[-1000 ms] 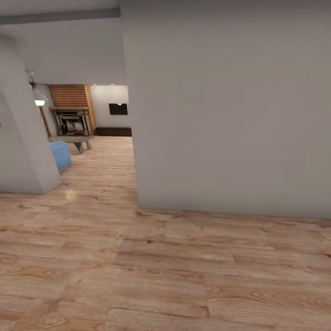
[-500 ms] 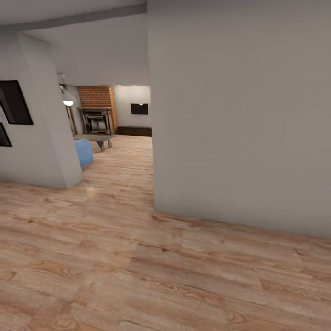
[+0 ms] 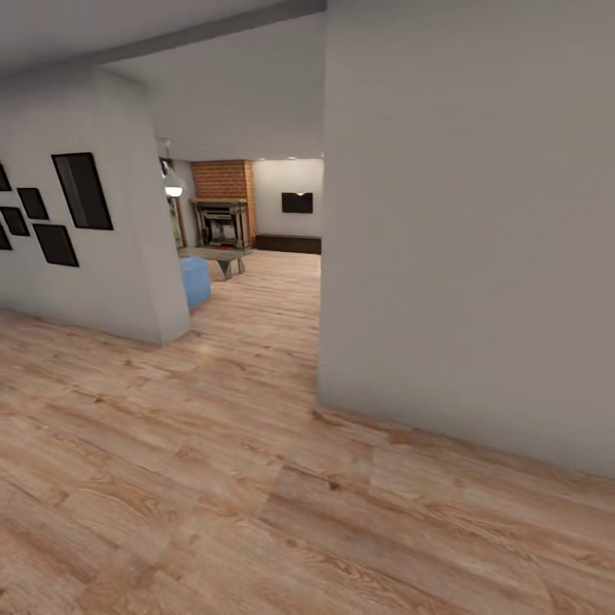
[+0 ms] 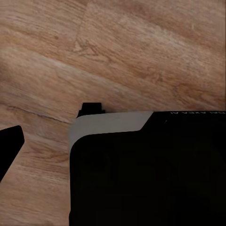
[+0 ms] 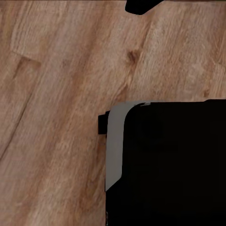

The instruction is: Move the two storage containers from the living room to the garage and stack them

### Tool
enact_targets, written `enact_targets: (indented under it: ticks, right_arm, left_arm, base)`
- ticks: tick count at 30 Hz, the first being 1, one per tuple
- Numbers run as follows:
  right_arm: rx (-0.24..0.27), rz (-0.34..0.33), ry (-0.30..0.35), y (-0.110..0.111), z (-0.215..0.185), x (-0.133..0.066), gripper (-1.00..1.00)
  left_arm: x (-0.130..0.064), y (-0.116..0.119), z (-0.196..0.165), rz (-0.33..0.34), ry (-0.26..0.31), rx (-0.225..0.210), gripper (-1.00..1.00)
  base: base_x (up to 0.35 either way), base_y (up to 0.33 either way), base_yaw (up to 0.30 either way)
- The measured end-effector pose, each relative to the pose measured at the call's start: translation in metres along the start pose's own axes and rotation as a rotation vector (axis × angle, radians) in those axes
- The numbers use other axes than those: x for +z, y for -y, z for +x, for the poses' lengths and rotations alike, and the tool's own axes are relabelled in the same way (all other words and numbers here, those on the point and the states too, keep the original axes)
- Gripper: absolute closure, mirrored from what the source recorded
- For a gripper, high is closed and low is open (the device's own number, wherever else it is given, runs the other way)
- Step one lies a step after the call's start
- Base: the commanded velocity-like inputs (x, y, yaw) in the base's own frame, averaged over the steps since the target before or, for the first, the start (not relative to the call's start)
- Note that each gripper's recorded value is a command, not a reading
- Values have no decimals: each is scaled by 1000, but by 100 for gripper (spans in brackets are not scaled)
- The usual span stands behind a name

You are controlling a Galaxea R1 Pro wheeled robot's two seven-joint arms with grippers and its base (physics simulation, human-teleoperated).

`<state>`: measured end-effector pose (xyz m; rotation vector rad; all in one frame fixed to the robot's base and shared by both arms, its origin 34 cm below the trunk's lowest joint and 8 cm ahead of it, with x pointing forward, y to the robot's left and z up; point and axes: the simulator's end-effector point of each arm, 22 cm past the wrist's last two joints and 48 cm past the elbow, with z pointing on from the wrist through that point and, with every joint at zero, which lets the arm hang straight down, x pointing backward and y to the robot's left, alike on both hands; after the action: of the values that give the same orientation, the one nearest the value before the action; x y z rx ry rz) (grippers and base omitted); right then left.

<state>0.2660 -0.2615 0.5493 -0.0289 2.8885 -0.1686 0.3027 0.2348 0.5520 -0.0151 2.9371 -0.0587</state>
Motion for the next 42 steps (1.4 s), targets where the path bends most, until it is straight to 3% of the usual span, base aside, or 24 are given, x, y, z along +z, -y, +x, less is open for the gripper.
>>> enact_targets:
  ticks: [16,42]
  right_arm:
    - [0,0,0,0,0,0,-100]
    - [0,1,1,0,0,0,-100]
  left_arm:
    - [0,0,0,0,0,0,-100]
    - [0,0,0,0,0,0,-100]
  base:
    - [322,0,259]
    - [321,0,16]
